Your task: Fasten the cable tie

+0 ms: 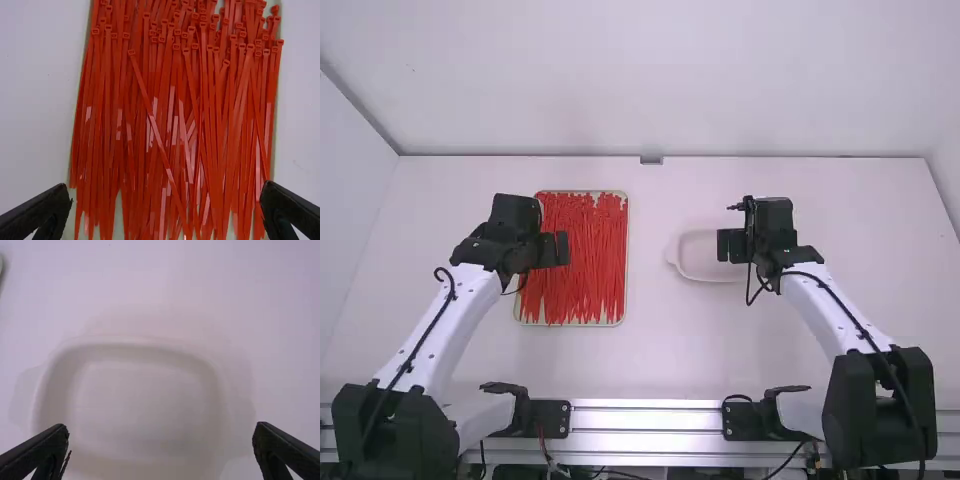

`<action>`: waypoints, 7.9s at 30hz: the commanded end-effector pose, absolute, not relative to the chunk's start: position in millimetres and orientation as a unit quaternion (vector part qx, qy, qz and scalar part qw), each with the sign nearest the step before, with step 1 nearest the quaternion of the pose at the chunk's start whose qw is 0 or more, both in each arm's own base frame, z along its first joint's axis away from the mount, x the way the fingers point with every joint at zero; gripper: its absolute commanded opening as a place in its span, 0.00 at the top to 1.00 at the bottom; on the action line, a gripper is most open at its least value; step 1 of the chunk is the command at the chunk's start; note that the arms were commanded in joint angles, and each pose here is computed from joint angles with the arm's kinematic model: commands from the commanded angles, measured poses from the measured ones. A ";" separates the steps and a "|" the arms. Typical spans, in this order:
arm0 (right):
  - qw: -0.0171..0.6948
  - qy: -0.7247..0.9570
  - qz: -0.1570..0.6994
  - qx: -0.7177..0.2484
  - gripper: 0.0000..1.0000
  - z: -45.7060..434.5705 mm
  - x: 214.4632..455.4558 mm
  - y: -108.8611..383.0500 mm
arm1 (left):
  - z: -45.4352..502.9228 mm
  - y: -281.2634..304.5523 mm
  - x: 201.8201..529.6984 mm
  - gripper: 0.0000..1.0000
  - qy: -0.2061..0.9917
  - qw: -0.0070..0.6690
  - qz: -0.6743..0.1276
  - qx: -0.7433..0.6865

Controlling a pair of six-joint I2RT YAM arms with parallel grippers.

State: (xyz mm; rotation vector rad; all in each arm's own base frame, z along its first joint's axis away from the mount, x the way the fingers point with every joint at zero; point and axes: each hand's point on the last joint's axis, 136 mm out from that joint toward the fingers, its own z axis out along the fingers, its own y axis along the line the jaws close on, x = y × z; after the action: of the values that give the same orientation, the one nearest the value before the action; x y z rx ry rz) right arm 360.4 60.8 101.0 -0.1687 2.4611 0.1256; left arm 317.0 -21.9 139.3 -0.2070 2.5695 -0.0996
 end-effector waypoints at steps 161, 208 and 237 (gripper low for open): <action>0.348 0.933 0.029 -0.083 0.02 109.9 374.2 77.6 | 79.9 -17.3 483.3 0.05 0.948 0.311 -0.067 -0.023; 0.342 0.935 0.028 -0.083 0.02 108.0 372.0 77.0 | -1.7 -25.8 488.3 0.66 0.959 0.271 -0.074 -0.027; 0.345 0.934 0.027 -0.086 0.02 108.7 372.9 77.0 | 7.9 -20.0 499.2 0.62 0.953 0.288 -0.078 -0.056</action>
State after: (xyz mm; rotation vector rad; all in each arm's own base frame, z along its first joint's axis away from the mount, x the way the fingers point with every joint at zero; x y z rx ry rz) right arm 364.6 75.8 97.8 -0.2337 2.4544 0.0716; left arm 497.6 -21.2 9.8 -0.1364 2.5372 -0.2014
